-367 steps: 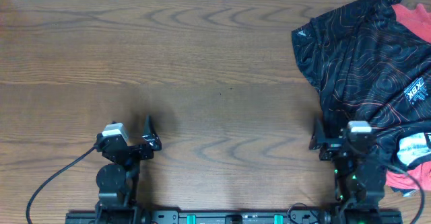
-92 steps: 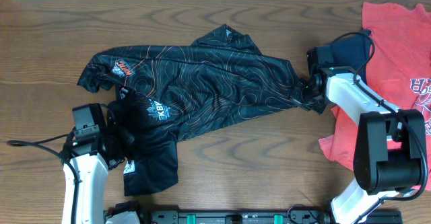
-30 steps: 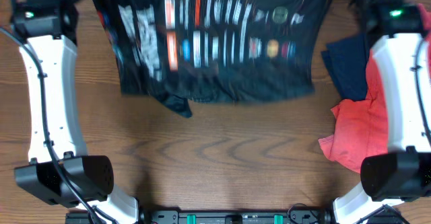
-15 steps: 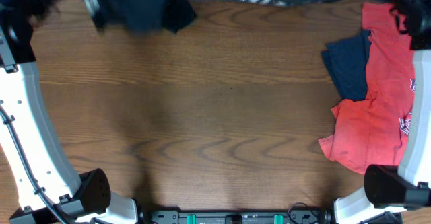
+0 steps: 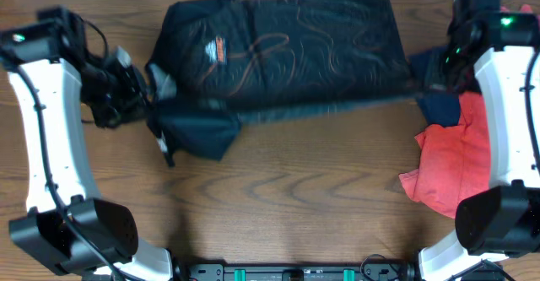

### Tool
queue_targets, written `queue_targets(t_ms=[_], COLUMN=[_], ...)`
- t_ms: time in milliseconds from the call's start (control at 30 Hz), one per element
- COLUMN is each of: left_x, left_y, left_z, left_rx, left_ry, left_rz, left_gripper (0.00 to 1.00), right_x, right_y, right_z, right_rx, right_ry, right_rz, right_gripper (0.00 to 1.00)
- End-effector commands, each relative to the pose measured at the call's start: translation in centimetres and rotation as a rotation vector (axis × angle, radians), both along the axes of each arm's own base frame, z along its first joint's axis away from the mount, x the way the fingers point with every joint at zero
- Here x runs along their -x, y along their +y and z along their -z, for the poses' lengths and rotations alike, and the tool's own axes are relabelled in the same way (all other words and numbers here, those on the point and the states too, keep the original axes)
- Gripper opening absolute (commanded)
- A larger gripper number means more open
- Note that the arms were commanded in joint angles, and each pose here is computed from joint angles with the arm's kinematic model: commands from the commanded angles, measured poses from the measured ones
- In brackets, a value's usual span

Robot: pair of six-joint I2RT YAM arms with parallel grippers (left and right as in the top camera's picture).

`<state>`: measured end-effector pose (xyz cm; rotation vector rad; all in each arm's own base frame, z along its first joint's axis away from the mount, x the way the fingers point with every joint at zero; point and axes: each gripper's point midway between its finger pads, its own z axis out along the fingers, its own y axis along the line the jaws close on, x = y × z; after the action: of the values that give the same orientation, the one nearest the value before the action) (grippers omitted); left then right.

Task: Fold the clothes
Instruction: 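Lay the jersey flat on the table with both grippers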

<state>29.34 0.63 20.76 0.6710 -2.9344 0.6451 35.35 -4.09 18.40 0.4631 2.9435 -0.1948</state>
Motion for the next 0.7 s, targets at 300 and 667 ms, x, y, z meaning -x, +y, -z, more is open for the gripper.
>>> queue_targets(t_ms=[300,667], left_x=[9.4,4.6], left_y=[0.8,1.0], left_z=[10.1,9.2], left_rx=[-0.065,-0.047], left_ry=[0.418,0.153], left_rz=[0.051,-0.118], left_gripper=[0.06,0.06], right_x=[8.0,3.6], right_y=[-0.1,0.1], right_z=[7.1,8.9], right_rx=[-0.012,-0.036], right_ry=[0.337,0.143], right_rz=[0.077,0.084], right_gripper=[0.01,0.01])
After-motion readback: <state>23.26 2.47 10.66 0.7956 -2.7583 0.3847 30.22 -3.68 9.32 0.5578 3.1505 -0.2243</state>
